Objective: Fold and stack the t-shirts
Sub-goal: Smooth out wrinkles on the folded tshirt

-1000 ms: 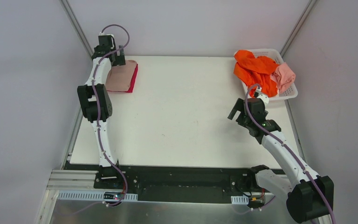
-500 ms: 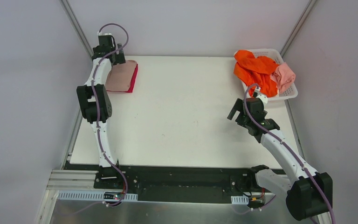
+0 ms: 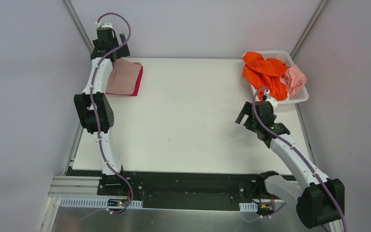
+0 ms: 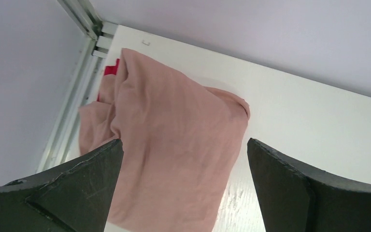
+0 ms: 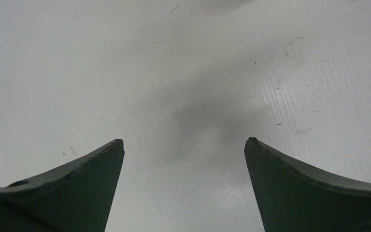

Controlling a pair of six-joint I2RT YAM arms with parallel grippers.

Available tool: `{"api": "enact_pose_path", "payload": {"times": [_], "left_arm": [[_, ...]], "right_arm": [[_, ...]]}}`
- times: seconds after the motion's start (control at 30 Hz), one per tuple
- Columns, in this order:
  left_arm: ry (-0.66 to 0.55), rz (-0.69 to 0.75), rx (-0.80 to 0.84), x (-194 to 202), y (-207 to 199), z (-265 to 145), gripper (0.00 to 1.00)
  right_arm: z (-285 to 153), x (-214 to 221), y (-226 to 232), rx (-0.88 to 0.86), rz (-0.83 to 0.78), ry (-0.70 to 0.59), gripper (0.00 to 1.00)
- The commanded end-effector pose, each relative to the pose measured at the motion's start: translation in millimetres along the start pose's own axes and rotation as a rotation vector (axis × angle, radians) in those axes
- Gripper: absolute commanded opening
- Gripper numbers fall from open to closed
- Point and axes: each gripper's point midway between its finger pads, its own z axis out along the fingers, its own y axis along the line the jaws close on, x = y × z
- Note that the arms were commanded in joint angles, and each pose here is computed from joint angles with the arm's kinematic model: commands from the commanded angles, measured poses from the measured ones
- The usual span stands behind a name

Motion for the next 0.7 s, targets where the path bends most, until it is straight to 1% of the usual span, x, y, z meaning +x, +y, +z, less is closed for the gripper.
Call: {"api": "enact_pose_path", "payload": {"times": [0.0,0.13,0.23,0.3,0.43,0.67], "left_arm": [[0.026,-0.067,0.069,9.3,-9.5,21.6,0.99],[0.070,-0.190,0.125,21.3,6.9,41.8,0.99],[0.108,-0.247,0.165,34.8,14.0,56.6,0.99],[0.121,-0.250,0.159,41.7,19.0,62.5,0.99],[0.129,-0.235,0.098,52.0,34.5,71.1,0.99],[0.163,-0.267,0.105,74.0,39.9,89.5,0.99]], "right_arm": [[-5.4,-14.7,5.6,-0.021,0.014,-0.046,1.00],[-5.8,-15.4,4.3,-0.016,0.014,-0.052,1.00],[-5.4,-15.8,4.5,-0.015,0.013,-0.051,1.00],[-5.3,-16.6,5.2,-0.015,0.012,-0.051,1.00],[-4.2,-16.5,5.1,-0.011,0.010,-0.049,1.00],[-5.0,-17.3,5.2,-0.012,0.010,-0.052,1.00]]}}
